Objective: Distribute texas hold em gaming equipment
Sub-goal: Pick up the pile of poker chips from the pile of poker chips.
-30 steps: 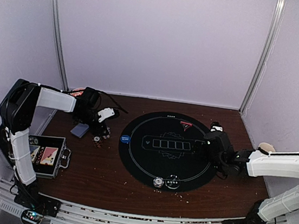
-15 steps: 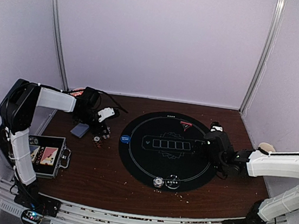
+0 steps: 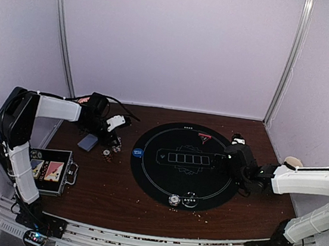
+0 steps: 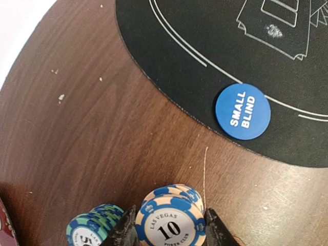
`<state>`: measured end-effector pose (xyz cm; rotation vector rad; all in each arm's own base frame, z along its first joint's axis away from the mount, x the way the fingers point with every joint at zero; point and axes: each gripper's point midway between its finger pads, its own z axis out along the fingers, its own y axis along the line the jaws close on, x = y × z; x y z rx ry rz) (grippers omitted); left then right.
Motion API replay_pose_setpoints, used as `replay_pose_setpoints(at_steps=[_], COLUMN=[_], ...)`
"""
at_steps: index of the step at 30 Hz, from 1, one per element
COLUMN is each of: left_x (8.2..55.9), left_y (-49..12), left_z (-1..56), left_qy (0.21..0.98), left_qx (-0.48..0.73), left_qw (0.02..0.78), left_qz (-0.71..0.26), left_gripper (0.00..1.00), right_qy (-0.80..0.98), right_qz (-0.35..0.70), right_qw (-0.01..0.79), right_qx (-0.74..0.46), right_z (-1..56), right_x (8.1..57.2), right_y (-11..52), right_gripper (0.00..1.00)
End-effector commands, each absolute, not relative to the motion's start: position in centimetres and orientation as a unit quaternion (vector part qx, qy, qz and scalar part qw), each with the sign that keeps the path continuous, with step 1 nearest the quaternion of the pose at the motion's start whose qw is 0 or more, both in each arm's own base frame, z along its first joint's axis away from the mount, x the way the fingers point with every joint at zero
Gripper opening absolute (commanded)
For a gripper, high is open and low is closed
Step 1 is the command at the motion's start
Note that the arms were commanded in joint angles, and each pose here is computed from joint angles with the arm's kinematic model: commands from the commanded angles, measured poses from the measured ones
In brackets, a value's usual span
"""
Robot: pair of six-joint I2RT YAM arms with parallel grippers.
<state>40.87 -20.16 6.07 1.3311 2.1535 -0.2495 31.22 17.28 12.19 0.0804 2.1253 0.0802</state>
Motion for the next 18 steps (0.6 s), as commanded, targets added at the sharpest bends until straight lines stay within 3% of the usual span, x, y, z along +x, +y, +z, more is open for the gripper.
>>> replay_pose_setpoints(at_steps=[1, 8, 18], left_x=[41.3, 42.0, 44.6], left_y=[-20.6, -22.9, -27.8], left_z=[9.3, 11.2, 9.8], left_qy=[0.795, 0.78, 0.785], left_qx=[0.498, 0.504, 0.505], left_qw=[0.332, 0.352, 0.339], left_qz=[-0.104, -0.114, -0.118], left_gripper=[0.31, 0.31, 0.31], right_qy=[0.869, 0.869, 0.869], right_qz=[0.039, 0.037, 0.032], right_qw=[0.492, 0.493, 0.493], right_qx=[0.031, 0.033, 0.033], right_z=[12.8, 12.7, 12.7], right_x=[31.3, 31.3, 31.4], right_y=[17.6, 17.5, 17.4], right_gripper=[1.0, 1.0, 1.0])
